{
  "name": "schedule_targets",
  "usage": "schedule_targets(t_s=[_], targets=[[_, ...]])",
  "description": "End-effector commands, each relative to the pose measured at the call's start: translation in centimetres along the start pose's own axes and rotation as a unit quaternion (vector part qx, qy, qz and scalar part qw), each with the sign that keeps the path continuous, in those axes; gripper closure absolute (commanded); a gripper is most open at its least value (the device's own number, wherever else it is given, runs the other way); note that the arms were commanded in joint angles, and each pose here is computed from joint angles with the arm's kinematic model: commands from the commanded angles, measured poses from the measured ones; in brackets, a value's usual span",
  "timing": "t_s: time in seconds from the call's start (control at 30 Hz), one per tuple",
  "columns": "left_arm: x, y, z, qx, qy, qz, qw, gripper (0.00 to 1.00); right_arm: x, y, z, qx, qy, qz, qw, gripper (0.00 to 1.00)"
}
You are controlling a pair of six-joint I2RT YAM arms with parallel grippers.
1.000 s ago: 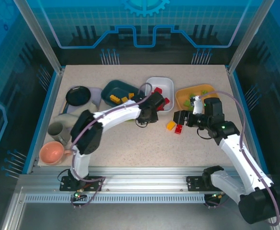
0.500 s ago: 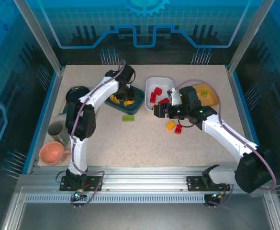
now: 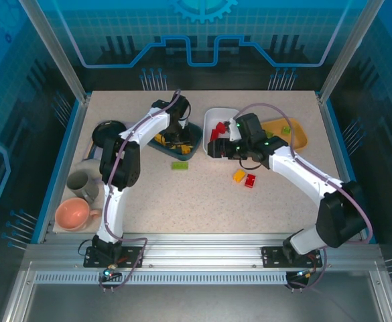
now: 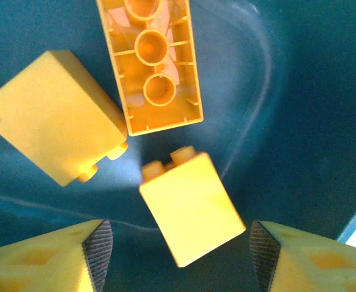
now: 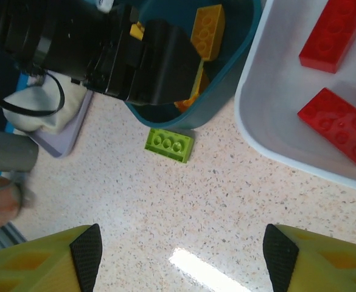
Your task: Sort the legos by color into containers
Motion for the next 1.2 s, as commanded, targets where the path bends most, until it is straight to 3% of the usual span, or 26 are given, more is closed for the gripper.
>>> schedule_targets(t_s=[0.0, 0.2, 0.3, 0.43, 0.67, 0.8, 1.17], targets=[[-0.4, 3.6, -0.6, 0.009, 0.010, -0.031, 0.999, 0.29, 1.6, -1.2, 0.2, 0.045, 0.041, 0.012, 0.998, 0.26], [1.8, 11.0, 1.7, -0.057, 0.105, -0.110, 0.987, 0.23, 4.5, -4.9, 1.9, 0.091, 0.072, -0.009, 0.993, 0.19], [6.0, 14.3, 3.2, -0.065, 0.178, -0.149, 0.971, 0.21, 5.9, -7.4, 2.9, 0.128, 0.085, -0.029, 0.988, 0.02], [12.4, 16.0, 3.5, -0.021, 0.235, -0.179, 0.955, 0.14, 7.0, -10.4, 3.3, 0.183, 0.073, -0.057, 0.979, 0.00], [20.5, 17.2, 2.8, 0.043, 0.242, -0.208, 0.947, 0.12, 6.9, -14.2, 2.3, 0.272, 0.041, -0.095, 0.957, 0.00], [23.3, 18.3, 2.5, 0.060, 0.233, -0.222, 0.945, 0.08, 6.9, -16.5, 2.4, 0.269, 0.025, -0.101, 0.957, 0.00], [25.0, 19.4, 2.4, 0.058, 0.213, -0.217, 0.951, 0.08, 6.6, -20.4, 1.3, 0.309, 0.010, -0.096, 0.946, 0.01]])
Point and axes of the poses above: each hand's point on the last joint's axis, 136 mm out from that joint toward the fingers, its own y axis back along the fingers, its own z axis along the line the jaws close on, x = y × z, the point moved 1 cm from there along y, back along the fingers, and after that the axes turned 14 degrees about -y, right-handed, at the moved point
